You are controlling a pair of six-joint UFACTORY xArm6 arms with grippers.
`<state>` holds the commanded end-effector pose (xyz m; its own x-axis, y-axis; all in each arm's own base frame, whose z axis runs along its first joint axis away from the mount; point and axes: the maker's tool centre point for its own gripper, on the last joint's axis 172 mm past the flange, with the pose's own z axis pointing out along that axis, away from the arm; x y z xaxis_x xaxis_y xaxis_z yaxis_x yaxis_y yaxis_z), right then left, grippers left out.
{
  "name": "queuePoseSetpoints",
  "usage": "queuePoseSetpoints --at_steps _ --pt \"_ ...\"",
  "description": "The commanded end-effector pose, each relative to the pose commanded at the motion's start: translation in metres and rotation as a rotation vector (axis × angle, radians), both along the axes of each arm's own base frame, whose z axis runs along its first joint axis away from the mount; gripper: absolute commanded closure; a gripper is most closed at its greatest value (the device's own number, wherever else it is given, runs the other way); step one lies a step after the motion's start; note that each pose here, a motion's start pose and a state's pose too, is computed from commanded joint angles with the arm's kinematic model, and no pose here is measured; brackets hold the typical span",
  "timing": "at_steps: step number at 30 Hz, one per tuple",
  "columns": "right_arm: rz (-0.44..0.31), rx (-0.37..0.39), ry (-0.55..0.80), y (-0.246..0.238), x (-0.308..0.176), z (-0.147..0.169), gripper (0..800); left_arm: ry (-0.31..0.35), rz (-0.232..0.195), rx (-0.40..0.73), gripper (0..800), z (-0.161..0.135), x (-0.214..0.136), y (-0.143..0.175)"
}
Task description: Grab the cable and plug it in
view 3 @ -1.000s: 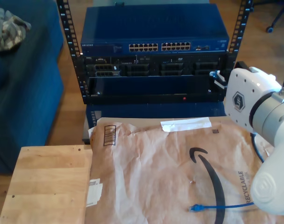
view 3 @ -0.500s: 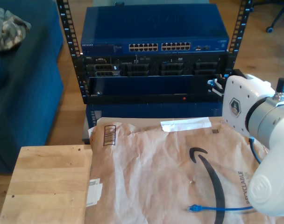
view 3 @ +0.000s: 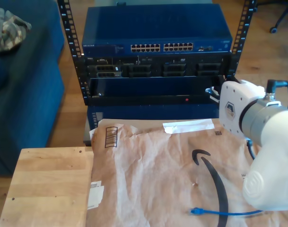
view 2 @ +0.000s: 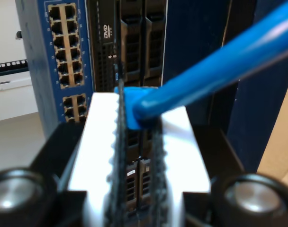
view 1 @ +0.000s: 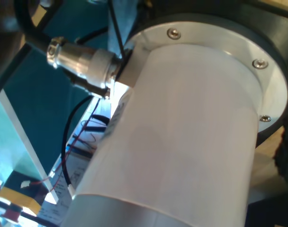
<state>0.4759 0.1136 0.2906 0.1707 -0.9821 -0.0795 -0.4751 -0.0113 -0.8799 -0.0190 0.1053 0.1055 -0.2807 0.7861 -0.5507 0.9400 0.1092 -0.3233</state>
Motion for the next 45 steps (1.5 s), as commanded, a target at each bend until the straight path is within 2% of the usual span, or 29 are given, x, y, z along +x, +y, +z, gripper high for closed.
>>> queuePoseSetpoints --at_steps 9,14,17,24,27,30,38,40,45 --pt "0.000 0.001 0.003 0.001 0.003 0.000 799 -0.062 -0.014 0.034 0 -0.006 -0.005 0.008" --pt "0.002 -0.001 0.008 0.002 0.002 -0.002 799 -0.106 -0.054 0.039 1 -0.008 -0.007 0.009" --pt "0.002 -0.001 0.008 0.002 0.002 -0.002 799 -0.144 -0.096 0.041 0 -0.017 -0.008 0.006" --pt "0.002 -0.004 0.019 0.001 0.000 -0.008 799 -0.175 -0.098 0.124 0 -0.058 -0.008 0.004" --pt "0.001 -0.007 0.026 0.001 0.002 -0.011 799 -0.175 -0.075 0.134 1 -0.061 -0.011 0.004" --pt "0.002 0.000 0.011 0.005 0.011 0.000 799 -0.194 -0.095 0.094 0 -0.065 -0.011 -0.003" --pt "0.013 -0.024 0.061 0.012 0.016 -0.027 800 -0.198 -0.096 0.092 0 -0.066 -0.011 -0.004" --pt "0.016 -0.014 0.040 0.018 0.025 -0.014 800 -0.198 -0.096 0.092 0 -0.066 -0.011 -0.004" --pt "0.018 -0.012 0.041 0.020 0.026 -0.014 800 -0.198 -0.096 0.092 0 -0.066 -0.011 -0.004"
